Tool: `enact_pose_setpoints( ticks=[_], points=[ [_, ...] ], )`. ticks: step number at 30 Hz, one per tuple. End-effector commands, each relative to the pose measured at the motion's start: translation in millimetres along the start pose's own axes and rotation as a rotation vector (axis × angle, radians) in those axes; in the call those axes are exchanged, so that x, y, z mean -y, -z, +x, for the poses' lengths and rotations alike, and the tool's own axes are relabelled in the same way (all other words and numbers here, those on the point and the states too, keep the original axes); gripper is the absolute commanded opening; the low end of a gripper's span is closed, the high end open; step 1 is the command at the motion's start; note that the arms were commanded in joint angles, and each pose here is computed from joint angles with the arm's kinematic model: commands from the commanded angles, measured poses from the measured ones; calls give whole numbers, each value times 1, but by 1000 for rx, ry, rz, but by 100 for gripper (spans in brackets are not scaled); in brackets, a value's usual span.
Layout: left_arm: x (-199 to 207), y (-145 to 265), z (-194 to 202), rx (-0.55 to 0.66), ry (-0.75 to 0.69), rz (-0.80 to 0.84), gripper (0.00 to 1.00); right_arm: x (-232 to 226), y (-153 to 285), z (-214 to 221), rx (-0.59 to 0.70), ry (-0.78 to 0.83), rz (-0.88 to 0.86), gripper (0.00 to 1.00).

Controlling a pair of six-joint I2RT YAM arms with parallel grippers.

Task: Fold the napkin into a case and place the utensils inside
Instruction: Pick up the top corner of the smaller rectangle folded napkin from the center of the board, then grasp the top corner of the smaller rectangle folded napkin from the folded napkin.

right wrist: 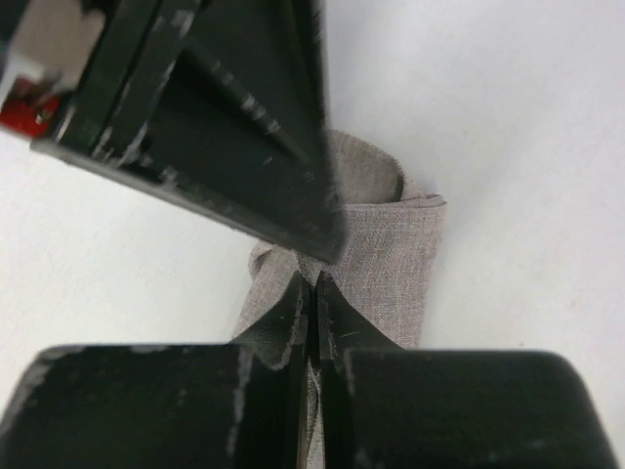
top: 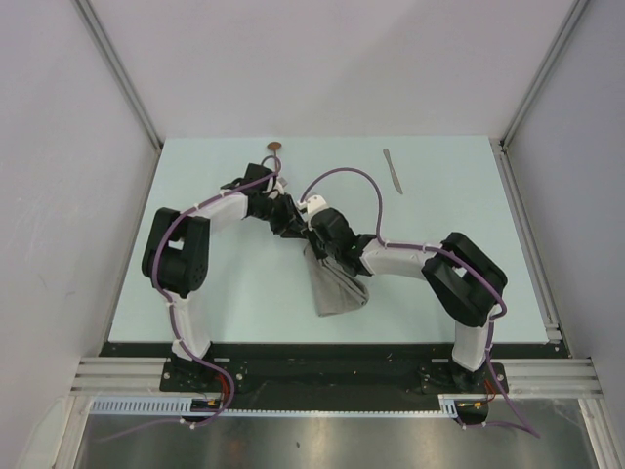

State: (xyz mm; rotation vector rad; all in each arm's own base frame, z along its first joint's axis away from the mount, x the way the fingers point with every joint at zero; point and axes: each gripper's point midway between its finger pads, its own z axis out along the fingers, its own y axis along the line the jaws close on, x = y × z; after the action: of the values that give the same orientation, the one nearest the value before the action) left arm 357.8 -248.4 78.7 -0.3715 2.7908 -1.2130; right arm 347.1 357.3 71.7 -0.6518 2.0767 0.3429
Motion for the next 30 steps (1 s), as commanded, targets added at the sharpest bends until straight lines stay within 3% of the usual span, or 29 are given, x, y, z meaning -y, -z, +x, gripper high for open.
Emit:
enact_pose_setpoints(
  ticks=[1, 3, 6, 8, 11, 15, 25, 30],
  points=[
    [3, 14, -19, 95, -50, -10, 35, -6, 6, -15, 21, -6, -73, 0],
    [4, 20, -23, 123, -75, -37, 43, -6, 7, -14, 4, 0, -82, 0],
    [-3, 32, -32, 201, -104, -120, 42, -5, 9, -12, -15, -8, -99, 0],
    [-3, 44, -39, 278, -133, -160, 37, -1, 9, -10, -26, -18, -98, 0],
    [-11, 51, -37, 319, -180, -243, 16, 2, 8, -8, -45, -41, -109, 0],
    [-28, 44, -31, 357, -227, -372, 11, 6, 5, -6, -66, -86, -114, 0],
    [-1, 18, -10, 445, -419, -360, 20, 22, 10, -9, -84, -311, -125, 0],
    [8, 11, -11, 474, -444, -315, 21, 23, 12, -9, -89, -335, -132, 0]
  ],
)
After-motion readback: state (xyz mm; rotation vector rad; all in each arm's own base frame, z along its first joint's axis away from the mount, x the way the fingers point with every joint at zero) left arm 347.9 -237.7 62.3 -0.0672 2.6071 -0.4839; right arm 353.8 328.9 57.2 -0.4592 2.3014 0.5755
